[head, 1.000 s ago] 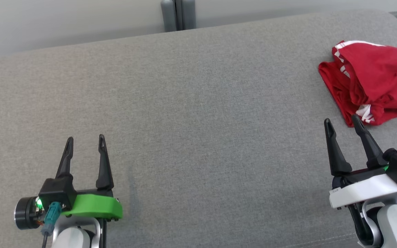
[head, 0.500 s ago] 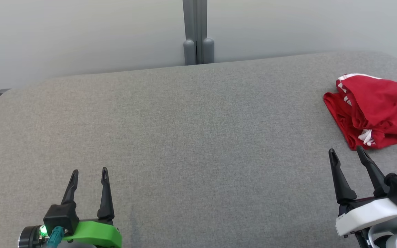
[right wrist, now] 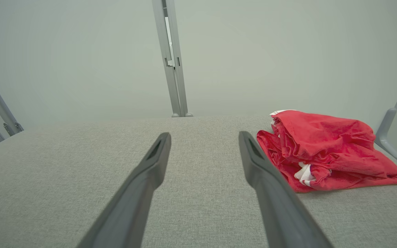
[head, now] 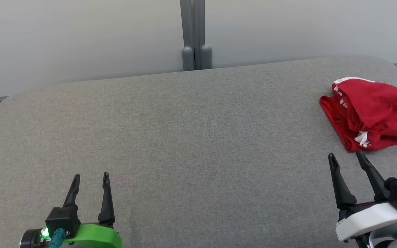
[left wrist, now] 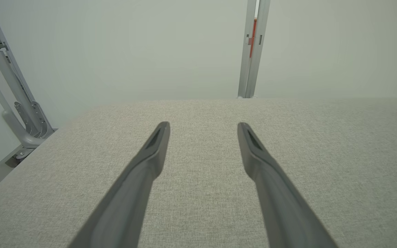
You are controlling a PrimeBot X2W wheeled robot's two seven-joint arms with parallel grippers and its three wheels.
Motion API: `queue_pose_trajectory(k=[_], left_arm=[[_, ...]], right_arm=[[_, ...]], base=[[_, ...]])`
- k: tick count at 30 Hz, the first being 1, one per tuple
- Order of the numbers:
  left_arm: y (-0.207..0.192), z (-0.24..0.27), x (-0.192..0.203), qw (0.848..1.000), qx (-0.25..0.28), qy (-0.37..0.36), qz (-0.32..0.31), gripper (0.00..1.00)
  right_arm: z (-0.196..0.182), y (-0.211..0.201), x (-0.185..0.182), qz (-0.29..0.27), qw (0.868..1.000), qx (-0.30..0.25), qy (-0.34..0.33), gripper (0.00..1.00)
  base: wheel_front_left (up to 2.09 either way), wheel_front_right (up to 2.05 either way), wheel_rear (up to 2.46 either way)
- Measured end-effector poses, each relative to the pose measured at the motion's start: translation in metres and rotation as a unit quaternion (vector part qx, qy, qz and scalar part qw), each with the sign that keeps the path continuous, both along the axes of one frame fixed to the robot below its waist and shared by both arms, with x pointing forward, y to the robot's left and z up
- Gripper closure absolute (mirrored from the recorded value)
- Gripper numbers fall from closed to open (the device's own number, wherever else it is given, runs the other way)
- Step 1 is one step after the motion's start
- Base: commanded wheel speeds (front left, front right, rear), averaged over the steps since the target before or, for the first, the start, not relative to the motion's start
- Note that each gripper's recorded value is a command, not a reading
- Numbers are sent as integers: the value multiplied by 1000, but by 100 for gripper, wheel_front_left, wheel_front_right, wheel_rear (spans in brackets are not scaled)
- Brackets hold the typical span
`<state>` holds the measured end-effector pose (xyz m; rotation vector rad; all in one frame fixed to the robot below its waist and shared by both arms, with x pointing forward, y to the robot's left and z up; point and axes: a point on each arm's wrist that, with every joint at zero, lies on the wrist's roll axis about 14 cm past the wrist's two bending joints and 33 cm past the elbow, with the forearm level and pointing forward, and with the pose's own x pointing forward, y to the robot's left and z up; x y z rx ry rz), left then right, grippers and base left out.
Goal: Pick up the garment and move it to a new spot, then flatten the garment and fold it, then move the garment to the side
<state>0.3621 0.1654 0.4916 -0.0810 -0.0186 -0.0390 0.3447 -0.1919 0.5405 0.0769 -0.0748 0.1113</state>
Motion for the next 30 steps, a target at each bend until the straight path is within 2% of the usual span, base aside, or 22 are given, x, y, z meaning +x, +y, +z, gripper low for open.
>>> queue_pose_trajectory(k=[17, 18, 22, 30], left_arm=[[0, -4, -1, 1000, -2, 6, -3, 0], [0, -5, -1, 1000, -3, 9, -3, 100], [-1, -19, -6, 999, -10, 33, 0, 100], [6, -27, -6, 994, -87, 61, 19, 100]], right_arm=[[1, 1, 0, 1, 1000, 2, -3, 0], [0, 1, 0, 1, 1000, 2, -1, 100], [-13, 3, -2, 0, 1000, 14, 18, 100], [-21, 1, -1, -5, 995, 92, 38, 100]], base=[[0, 0, 0], [0, 0, 0], [0, 0, 0], [0, 0, 0]])
